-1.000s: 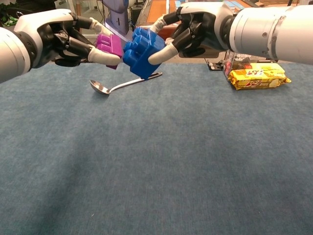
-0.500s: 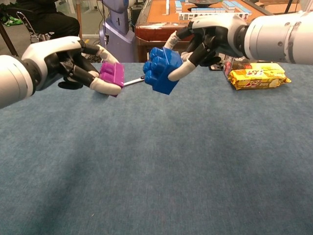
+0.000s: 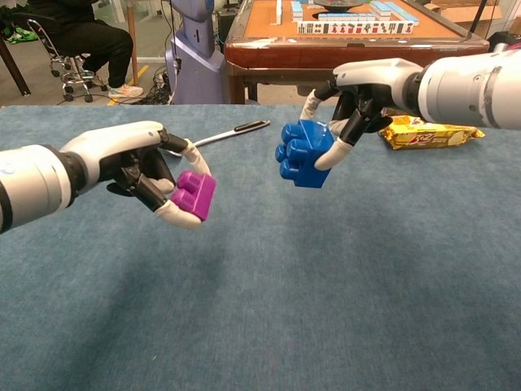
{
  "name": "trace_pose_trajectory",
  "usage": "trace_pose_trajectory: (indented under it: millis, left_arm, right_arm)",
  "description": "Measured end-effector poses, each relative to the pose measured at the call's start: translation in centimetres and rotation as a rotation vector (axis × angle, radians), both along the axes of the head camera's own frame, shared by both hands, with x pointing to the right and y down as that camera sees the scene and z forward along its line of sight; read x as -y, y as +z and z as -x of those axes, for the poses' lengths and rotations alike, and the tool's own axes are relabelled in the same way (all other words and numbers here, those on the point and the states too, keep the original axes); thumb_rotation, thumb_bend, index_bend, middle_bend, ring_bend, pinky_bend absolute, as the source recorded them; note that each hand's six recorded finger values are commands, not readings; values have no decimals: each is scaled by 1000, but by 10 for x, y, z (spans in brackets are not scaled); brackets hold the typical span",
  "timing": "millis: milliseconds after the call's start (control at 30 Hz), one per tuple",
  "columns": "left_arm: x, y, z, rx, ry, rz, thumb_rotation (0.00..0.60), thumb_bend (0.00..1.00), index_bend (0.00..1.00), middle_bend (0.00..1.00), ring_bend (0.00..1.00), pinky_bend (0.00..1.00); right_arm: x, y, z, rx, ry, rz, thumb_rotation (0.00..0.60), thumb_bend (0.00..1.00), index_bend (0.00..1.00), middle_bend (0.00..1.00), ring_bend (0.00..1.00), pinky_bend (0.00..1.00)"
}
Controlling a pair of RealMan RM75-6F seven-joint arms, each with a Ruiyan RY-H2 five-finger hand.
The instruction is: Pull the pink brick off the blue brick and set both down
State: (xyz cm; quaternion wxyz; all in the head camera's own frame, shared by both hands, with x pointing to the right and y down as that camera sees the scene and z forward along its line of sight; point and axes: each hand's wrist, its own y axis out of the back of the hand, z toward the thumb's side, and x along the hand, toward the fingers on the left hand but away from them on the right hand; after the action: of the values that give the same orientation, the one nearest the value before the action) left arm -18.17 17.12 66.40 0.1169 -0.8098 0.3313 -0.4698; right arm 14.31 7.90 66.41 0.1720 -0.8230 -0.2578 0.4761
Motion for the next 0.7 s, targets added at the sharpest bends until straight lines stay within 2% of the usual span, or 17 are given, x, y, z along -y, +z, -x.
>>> trace_pose_trajectory:
  millis: [33, 133, 200, 433, 600, 700]
  left_arm:
    - [-1, 2, 0, 20, 16, -3, 600, 0, 208, 1000, 992, 1000]
    - [-6, 8, 0, 68, 52, -4, 600, 0, 45, 1000, 985, 1000]
    - [-8, 11, 1, 94, 69, -6, 600, 0, 4, 1000, 980, 1000]
    - [-7, 10, 12, 132, 46, -19, 600, 0, 0, 1000, 966, 1000]
    - [-4, 5, 25, 140, 9, -44, 600, 0, 0, 1000, 961, 1000]
    - [-4, 3, 36, 152, -8, -54, 600, 0, 4, 1000, 957, 1000]
  right_arm:
    - [-1, 1, 0, -8, -4, -1, 600, 255, 689, 1000, 1000, 1000]
    - [-4, 6, 0, -27, -14, 3, 600, 255, 689, 1000, 1000, 1000]
    - [-6, 9, 1, -36, -22, 7, 600, 256, 689, 1000, 1000, 1000]
    - [-12, 21, 2, -74, -57, 13, 600, 223, 681, 1000, 1000, 1000]
    - [-17, 29, 1, -123, -97, 20, 600, 162, 566, 1000, 1000, 1000]
    - [-20, 35, 0, -153, -115, 35, 600, 67, 456, 1000, 1000, 1000]
